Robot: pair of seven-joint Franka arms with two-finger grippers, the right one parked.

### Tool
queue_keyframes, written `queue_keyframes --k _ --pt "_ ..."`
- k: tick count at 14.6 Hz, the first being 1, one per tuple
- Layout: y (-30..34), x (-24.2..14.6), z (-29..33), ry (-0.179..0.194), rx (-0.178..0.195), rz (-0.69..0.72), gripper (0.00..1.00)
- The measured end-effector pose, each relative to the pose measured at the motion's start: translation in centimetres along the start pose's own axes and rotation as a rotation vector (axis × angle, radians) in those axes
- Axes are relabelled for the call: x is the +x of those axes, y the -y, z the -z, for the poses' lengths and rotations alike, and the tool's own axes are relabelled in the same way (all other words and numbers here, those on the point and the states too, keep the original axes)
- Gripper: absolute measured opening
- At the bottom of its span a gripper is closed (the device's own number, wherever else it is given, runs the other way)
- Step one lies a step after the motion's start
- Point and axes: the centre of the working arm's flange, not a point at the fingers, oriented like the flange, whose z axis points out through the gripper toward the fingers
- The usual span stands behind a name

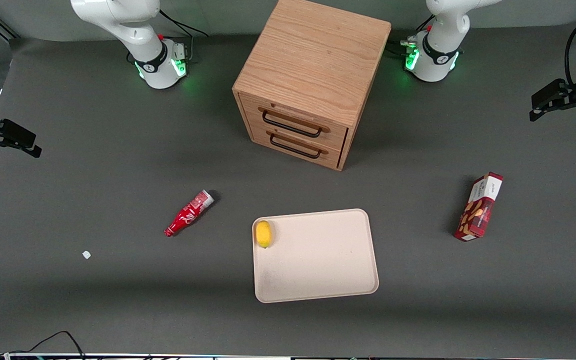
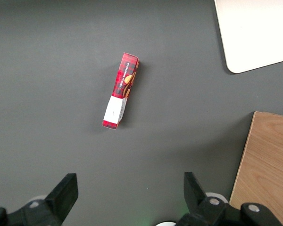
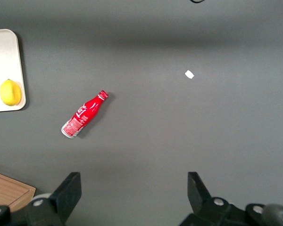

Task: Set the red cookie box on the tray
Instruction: 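Move the left gripper down over the red tartan shortbread box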

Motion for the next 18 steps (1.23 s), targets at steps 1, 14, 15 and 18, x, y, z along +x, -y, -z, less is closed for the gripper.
queue_keyframes --k 1,14,15,18 --pt "0.0 0.0 0.0 0.001 0.0 0.0 1.0" --pt "2.9 6.3 -11.8 0.077 0.005 -0.012 1.0" --pt "3.2 7.1 -13.8 0.076 0.012 -0.019 1.0" --pt "3.4 8.8 -20.3 0.041 0.018 -0.055 1.0"
